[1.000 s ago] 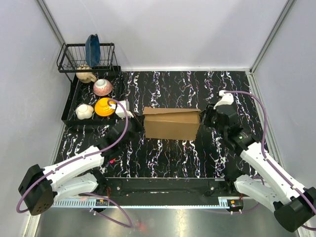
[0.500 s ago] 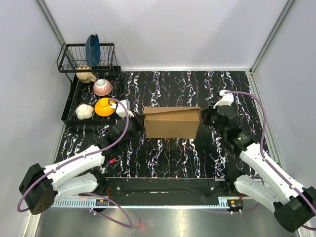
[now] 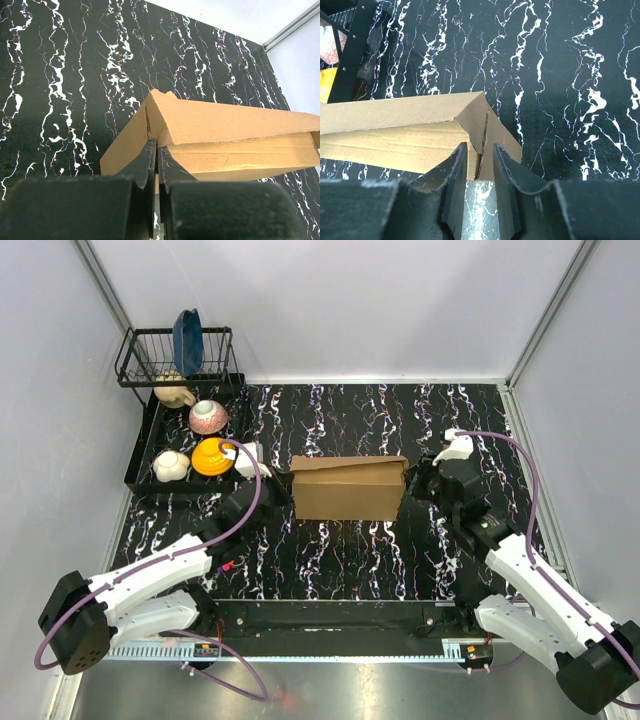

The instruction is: Fold the paper box

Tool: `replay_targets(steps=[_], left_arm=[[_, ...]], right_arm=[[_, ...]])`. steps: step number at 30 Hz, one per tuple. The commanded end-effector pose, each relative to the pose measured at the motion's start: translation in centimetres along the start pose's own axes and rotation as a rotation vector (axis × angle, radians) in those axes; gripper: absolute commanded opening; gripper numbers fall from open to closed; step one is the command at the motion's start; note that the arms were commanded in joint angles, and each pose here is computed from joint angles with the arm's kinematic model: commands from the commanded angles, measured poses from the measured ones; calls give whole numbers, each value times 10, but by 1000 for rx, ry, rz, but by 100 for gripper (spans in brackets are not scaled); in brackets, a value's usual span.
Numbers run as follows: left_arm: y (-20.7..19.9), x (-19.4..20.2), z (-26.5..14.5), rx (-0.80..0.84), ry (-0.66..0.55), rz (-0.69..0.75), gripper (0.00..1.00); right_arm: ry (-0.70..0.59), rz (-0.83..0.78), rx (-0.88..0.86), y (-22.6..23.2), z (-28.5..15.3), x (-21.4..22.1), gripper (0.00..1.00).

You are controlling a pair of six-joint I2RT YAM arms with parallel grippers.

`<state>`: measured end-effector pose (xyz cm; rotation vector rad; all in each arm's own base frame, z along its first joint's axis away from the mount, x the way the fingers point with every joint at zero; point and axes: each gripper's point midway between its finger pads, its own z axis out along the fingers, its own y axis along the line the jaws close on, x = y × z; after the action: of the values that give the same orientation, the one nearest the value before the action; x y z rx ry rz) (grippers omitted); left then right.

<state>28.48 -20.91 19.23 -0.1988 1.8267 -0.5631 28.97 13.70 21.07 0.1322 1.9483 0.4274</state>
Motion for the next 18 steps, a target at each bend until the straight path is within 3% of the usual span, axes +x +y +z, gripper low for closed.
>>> replay_targets(steps=[1,18], left_arm=[[40,51,-8,-118,183,121,0],[35,49,-6,-107,185,123,0]], right_arm=[[-51,3,-2,5,0,-17,34],[-119,-22,-17,16,7,-43,34]])
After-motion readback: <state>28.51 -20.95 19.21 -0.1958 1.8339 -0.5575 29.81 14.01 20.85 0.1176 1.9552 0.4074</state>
